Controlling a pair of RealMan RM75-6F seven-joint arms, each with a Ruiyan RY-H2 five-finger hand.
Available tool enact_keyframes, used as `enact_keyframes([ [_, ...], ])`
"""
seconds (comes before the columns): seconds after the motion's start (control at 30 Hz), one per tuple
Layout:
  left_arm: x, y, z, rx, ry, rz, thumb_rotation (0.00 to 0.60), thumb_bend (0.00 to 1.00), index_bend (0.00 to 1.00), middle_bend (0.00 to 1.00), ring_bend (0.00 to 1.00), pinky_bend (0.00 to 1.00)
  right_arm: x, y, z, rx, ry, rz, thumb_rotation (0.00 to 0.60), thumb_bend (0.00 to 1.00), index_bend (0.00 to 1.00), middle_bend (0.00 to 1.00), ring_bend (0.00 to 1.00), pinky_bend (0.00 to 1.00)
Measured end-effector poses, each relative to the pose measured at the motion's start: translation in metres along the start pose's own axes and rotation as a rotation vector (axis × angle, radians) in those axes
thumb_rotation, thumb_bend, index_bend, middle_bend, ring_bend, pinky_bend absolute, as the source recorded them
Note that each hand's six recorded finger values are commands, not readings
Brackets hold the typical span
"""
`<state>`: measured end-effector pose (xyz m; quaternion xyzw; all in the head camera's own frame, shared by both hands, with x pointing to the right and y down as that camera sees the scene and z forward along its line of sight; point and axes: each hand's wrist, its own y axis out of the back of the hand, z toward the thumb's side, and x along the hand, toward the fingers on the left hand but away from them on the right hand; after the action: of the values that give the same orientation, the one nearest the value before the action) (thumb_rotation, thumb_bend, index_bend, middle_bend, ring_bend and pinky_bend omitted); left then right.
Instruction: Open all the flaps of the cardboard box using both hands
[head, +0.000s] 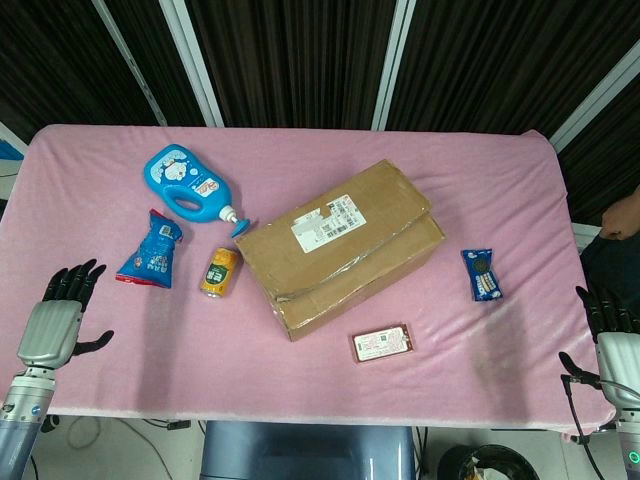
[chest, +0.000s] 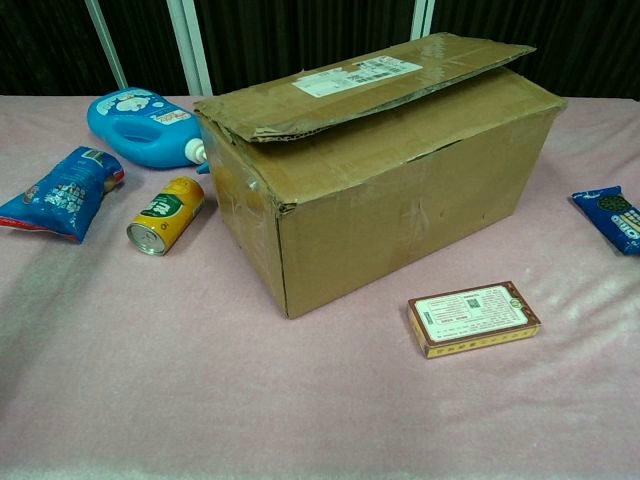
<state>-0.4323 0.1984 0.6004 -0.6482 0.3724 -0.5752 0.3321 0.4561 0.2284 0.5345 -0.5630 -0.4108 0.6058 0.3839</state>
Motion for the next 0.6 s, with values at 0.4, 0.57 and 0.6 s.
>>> enact_keyframes([
  [0.4,-0.0006,0.0015,0.0017,0.007,-0.016,0.009,0.600,0.16,0.00,0.00,0.00,0.00,-0.0004,0.0026,0.0008,-0.006,0.001,-0.021,0.600,0.29,0.00,0.00,0.00,0.21],
  [0.57,0.0002,0.0036,0.0060,0.017,-0.041,0.022,0.600,0.22,0.00,0.00,0.00,0.00,-0.0013,0.0017,-0.0018,-0.008,-0.011,-0.020,0.600,0.29,0.00,0.00,0.00,0.21],
  [0.6,0.0005,0.0047,0.0078,0.020,-0.050,0.026,0.600,0.26,0.00,0.00,0.00,0.00,-0.0015,0.0016,-0.0023,-0.008,-0.012,-0.020,0.600,0.29,0.00,0.00,0.00,0.21],
])
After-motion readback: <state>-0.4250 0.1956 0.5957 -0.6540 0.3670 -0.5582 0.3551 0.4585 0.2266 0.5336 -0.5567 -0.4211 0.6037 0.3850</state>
